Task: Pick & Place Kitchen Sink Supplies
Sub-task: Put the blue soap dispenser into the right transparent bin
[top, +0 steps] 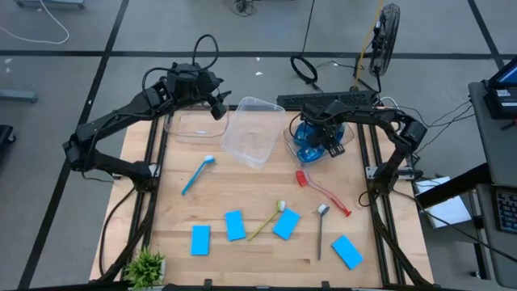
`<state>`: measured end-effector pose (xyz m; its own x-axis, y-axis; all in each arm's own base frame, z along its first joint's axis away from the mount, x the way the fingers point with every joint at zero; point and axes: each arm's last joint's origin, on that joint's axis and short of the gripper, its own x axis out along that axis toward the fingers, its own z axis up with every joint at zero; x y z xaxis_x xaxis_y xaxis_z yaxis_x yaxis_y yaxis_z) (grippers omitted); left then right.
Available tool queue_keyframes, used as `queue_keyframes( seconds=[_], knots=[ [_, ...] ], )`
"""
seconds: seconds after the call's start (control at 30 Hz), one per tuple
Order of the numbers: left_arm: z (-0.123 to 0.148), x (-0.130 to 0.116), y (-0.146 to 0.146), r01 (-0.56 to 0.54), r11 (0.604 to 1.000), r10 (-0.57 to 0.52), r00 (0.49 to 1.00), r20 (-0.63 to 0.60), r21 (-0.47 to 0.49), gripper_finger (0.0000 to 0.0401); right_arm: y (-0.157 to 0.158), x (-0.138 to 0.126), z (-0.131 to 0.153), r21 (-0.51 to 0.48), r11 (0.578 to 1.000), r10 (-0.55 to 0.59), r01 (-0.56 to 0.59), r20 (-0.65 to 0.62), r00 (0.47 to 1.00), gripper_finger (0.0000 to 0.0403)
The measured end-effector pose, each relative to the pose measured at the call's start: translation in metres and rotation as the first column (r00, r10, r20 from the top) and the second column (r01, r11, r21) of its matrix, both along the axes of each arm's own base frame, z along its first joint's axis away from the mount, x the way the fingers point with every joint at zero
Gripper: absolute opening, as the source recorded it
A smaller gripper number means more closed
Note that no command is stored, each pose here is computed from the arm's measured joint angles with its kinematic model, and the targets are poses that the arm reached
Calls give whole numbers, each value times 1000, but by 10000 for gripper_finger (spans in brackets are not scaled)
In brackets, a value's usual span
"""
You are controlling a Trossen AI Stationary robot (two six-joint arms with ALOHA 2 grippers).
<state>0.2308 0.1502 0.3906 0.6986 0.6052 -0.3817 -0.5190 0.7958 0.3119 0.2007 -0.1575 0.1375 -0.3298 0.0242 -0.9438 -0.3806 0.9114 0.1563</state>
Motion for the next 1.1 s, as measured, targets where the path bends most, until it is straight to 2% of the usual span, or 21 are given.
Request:
queue_keyframes(
  seconds=[0.6, 1.1],
  knots=[
    [0, 0, 0, -1, 1000, 1, 1000, 1, -1, 214, 3, -3, -6, 9, 1000, -20, 20, 19, 1000, 162],
    [0, 0, 0, -2, 1000, 2, 1000, 4, -4, 214, 2, -3, -10, -32, 999, 0, 1, 35, 999, 162]
  ],
)
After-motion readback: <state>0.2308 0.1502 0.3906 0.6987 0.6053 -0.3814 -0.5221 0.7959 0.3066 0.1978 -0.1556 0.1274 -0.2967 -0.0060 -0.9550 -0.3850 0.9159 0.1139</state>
